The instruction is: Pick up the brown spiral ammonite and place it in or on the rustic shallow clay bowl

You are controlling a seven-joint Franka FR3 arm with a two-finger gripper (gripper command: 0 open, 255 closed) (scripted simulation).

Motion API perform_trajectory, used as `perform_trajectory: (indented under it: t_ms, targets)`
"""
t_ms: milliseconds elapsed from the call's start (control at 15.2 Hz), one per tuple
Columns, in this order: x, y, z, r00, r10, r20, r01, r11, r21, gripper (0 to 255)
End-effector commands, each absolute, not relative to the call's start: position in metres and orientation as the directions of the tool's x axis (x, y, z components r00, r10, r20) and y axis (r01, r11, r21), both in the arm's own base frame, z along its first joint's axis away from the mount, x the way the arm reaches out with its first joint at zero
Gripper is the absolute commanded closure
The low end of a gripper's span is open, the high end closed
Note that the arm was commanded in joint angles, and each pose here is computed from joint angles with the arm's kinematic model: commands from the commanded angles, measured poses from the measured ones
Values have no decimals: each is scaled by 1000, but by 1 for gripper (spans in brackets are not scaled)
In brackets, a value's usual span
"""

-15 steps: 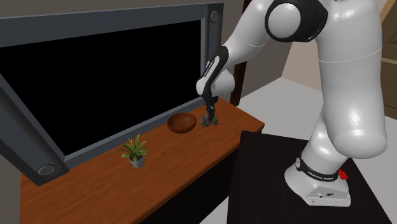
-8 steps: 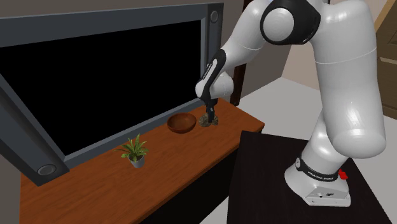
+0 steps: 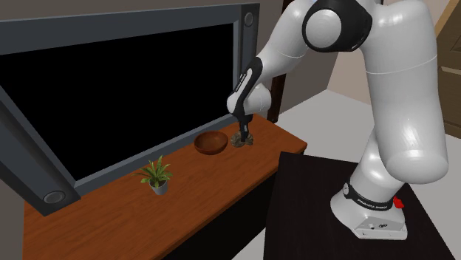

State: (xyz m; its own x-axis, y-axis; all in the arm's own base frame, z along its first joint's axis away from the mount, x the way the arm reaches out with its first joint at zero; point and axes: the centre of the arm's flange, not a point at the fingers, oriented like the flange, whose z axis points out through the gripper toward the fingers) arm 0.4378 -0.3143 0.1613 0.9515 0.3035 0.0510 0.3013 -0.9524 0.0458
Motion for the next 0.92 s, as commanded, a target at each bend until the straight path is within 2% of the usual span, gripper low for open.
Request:
perform_trajectory:
  t_ms: [0,264,858]
  targets:
    - [438,-314,161,952,303,51,301,-953,46,255]
    - [437,-314,161,952,303,51,301,-953,46,255]
    - [437,-314,209,952,303,51,301,-953,46,255]
